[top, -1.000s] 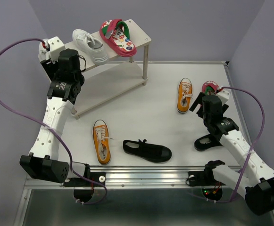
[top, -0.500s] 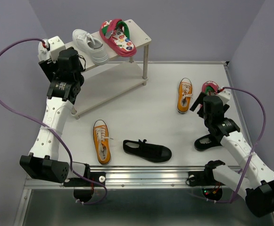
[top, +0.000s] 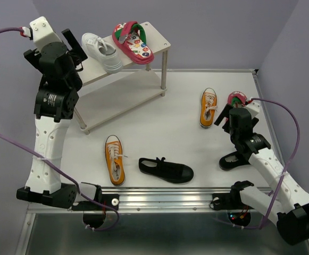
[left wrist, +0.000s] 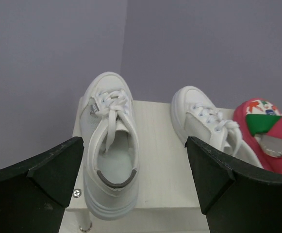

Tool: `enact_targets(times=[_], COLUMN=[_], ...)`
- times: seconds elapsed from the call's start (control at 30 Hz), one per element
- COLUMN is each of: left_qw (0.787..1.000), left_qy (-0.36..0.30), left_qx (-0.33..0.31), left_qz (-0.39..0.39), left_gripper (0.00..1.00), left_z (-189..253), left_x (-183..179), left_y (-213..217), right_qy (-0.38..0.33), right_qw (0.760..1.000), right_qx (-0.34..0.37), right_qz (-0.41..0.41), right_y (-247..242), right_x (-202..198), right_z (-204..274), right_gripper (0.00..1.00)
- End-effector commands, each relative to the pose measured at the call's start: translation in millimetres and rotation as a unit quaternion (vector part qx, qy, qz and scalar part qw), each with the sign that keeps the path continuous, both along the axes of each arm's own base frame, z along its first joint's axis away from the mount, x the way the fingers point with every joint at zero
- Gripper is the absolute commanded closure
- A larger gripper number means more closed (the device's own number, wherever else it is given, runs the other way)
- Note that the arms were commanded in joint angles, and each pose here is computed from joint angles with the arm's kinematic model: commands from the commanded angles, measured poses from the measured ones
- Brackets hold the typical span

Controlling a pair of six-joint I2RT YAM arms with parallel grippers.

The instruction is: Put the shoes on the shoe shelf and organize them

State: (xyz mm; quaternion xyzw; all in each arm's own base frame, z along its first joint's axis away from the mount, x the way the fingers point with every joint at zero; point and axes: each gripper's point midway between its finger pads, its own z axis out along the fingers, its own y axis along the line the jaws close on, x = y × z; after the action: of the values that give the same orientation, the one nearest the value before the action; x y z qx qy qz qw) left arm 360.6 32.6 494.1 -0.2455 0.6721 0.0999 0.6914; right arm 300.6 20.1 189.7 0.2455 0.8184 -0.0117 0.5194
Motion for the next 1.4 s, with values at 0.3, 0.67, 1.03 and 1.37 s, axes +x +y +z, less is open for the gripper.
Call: enact_targets(times=[0.3,0.67,1.03,1.37], left_qw=[0.995,0.995,0.993,0.992], left_qy=[0.023,0.077,0.109,0.111], left_qx=[0.043,0.029,0.044,0.057], left_qz=[-0.089,-0.058,-0.023,0.021], left_gripper=[0.01,0.01,0.01,0.25], left_z=[26,-32,-67,-71], left_x=[21,54,61,60], left_y=[-119,-142,-137,-110], right_qy=[-0.019,-0.017,-0.011,-0.011], right_qw=[1.000,1.000,1.000,1.000], right_qx=[0.011,0.001,-0.001,-0.001], right_qz=[0.007,0.005,0.003,0.007], right_y=[5,0,-1,-1], right_x=[6,-1,-2,-5], right_z=[16,19,13,12], right_gripper=[0.00,0.00,0.00,0.00])
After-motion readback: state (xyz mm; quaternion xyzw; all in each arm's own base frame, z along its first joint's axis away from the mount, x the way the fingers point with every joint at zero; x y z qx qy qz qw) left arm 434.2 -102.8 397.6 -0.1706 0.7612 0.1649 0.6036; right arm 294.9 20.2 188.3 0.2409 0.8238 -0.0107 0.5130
